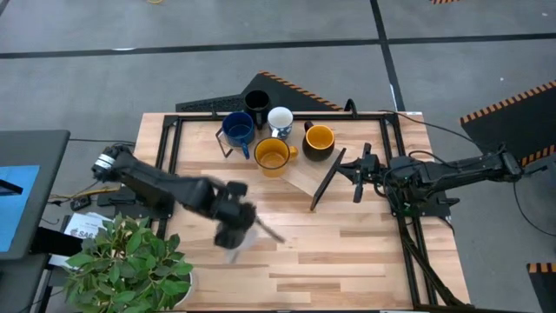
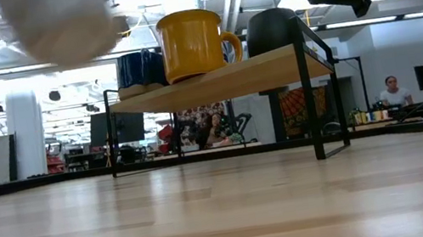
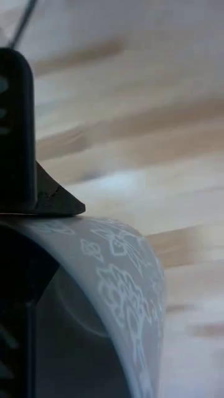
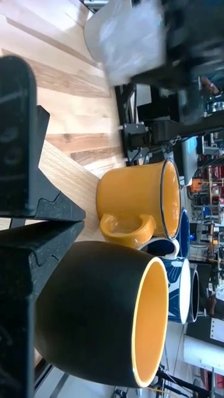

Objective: Place coffee mugs
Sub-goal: Put the gray mug on the shelf

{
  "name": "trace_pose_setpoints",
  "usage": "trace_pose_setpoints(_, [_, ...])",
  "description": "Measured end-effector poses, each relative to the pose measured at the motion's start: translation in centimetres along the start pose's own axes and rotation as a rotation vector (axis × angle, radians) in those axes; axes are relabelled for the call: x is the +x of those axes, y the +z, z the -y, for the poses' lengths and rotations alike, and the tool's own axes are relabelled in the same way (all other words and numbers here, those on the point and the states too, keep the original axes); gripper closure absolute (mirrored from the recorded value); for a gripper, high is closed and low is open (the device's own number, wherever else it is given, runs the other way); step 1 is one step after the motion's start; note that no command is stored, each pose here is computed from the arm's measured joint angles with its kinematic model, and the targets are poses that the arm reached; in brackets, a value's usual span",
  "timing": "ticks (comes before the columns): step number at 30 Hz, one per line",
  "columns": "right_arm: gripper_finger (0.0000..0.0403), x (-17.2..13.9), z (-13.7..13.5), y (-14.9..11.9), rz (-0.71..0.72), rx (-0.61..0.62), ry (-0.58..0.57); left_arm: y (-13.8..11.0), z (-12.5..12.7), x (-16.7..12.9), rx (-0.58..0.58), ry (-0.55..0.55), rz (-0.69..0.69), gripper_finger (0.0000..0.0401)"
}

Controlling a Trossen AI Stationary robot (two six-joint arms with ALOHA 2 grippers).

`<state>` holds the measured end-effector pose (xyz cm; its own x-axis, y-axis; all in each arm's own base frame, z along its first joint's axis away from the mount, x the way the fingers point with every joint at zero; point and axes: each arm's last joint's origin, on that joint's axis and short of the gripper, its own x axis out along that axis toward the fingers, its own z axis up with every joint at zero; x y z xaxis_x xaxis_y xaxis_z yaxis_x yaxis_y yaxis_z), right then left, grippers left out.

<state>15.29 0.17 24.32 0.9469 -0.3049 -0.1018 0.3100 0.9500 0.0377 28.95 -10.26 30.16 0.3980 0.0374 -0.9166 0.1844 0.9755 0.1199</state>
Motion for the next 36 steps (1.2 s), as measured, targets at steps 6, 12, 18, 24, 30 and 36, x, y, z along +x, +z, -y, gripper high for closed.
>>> trace_pose_setpoints(6, [0.0368,0.1,0.0,0.1,0.006,0.009,0.0,5.0,-4.7,-4.1,-0.002,0.068,0.147,0.0399])
trace_pose_setpoints(12, [0.0368,0.5,-0.2,-0.3,-0.026,-0.003,-0.002,8.3,-9.8,-6.0,0.049,0.168,0.215,0.0399])
trace_pose_setpoints(18, [0.0368,0.9,-0.3,-0.6,-0.043,-0.024,-0.004,10.6,-12.9,-5.3,0.076,0.111,0.291,0.04])
trace_pose_setpoints(24, [0.0368,0.9,-0.4,0.1,0.026,-0.003,0.001,12.3,-14.2,-1.8,0.143,0.104,0.309,0.04])
trace_pose_setpoints(30, [0.0368,0.9,-0.4,0.1,0.032,0.0,0.002,12.8,-14.6,1.3,0.2,0.157,0.226,0.0399])
trace_pose_setpoints(36, [0.0368,0.9,-0.4,0.2,0.035,0.001,0.001,13.2,-15.1,2.7,0.232,0.22,0.208,0.0394])
